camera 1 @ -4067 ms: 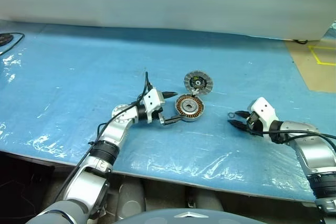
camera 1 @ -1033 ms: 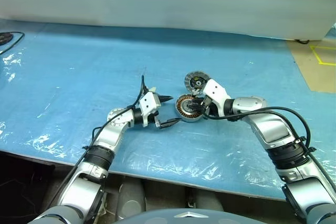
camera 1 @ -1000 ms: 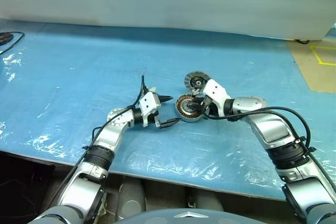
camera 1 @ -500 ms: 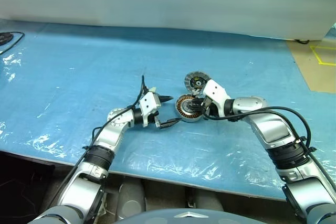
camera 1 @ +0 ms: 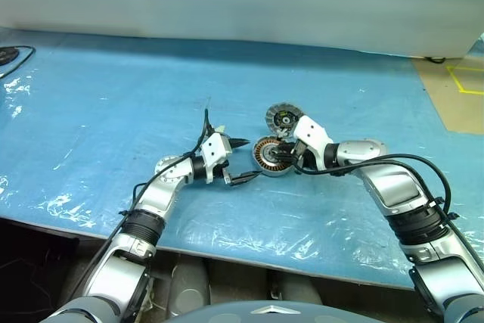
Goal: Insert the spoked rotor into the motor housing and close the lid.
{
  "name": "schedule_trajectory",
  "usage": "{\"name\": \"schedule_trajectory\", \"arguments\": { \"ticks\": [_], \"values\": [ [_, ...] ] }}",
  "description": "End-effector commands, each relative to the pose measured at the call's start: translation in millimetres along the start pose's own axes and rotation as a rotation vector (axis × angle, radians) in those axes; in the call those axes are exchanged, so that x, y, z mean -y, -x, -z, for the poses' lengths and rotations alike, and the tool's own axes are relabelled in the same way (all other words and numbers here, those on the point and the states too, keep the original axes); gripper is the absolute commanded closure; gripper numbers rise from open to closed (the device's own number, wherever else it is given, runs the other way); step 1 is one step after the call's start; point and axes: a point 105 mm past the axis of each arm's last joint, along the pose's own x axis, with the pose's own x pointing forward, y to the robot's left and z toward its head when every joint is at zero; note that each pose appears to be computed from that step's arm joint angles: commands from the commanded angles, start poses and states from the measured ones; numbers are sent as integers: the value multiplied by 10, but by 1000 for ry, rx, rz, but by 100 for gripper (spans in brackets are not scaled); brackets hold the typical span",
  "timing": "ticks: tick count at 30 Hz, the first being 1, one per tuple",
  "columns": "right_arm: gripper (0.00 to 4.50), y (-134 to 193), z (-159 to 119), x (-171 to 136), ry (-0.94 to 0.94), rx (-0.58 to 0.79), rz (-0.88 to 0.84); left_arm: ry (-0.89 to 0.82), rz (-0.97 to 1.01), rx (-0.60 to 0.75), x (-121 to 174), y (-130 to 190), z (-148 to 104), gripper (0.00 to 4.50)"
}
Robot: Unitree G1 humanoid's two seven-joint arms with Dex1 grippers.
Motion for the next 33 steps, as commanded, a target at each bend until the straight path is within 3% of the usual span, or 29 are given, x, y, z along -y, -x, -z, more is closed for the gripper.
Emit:
{"name": "schedule_trajectory", "arguments": {
  "ticks": [1,33],
  "values": [
    [383,2,-47,-56,19,11,-22,-25,15,24,17,-22,-85,0],
    [383,-15,-44,-88,99,-14,-51,-15,9,20,26,-38,-62,0]
  ]
}}
